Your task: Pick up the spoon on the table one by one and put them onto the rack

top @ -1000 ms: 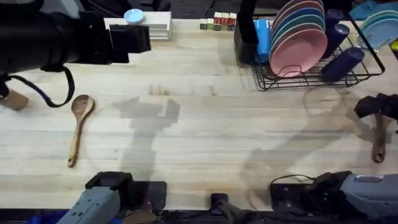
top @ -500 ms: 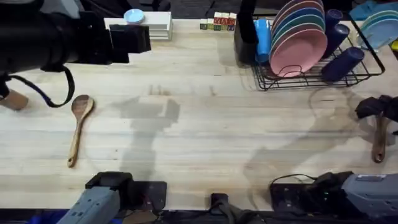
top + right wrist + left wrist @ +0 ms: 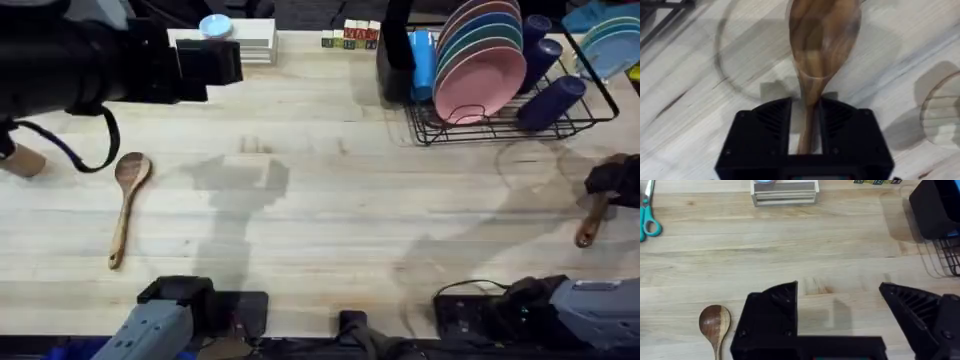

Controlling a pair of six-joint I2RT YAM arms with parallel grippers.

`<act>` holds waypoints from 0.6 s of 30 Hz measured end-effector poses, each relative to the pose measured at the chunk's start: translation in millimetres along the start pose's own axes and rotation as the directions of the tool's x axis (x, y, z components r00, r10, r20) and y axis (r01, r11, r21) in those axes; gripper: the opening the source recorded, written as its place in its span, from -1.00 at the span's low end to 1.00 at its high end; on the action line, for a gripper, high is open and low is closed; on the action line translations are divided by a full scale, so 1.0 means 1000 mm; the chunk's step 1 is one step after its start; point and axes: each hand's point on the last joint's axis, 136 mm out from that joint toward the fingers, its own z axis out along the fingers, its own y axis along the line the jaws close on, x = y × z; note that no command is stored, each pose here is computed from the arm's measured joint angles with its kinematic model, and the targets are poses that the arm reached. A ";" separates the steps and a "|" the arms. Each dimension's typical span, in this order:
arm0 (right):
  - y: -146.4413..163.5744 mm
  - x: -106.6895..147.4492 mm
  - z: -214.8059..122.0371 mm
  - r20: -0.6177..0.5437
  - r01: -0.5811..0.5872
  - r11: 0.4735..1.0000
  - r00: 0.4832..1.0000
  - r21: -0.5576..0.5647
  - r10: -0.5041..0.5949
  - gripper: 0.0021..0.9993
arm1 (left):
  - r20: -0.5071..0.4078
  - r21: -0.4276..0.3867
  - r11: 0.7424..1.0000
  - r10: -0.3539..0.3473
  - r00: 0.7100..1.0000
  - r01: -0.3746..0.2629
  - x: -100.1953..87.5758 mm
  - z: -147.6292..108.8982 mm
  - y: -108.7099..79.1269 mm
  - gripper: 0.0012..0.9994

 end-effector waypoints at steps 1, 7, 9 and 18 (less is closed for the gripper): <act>-0.001 0.000 0.000 0.001 0.001 1.000 1.000 0.004 -0.001 -0.44 | 0.000 0.000 1.000 0.000 1.000 0.000 0.000 0.000 0.000 0.99; -0.004 -0.001 0.000 0.004 0.002 1.000 1.000 0.022 -0.002 -0.90 | 0.000 0.000 1.000 0.000 1.000 0.000 0.000 0.000 0.000 0.99; -0.004 -0.002 0.000 0.005 0.002 1.000 1.000 0.022 -0.002 -0.91 | 0.001 0.000 1.000 0.000 1.000 0.000 0.000 0.000 0.000 0.99; -0.005 -0.002 -0.001 0.007 0.005 1.000 1.000 0.024 -0.005 -0.92 | 0.000 0.000 1.000 0.000 1.000 0.000 0.000 0.000 0.000 0.99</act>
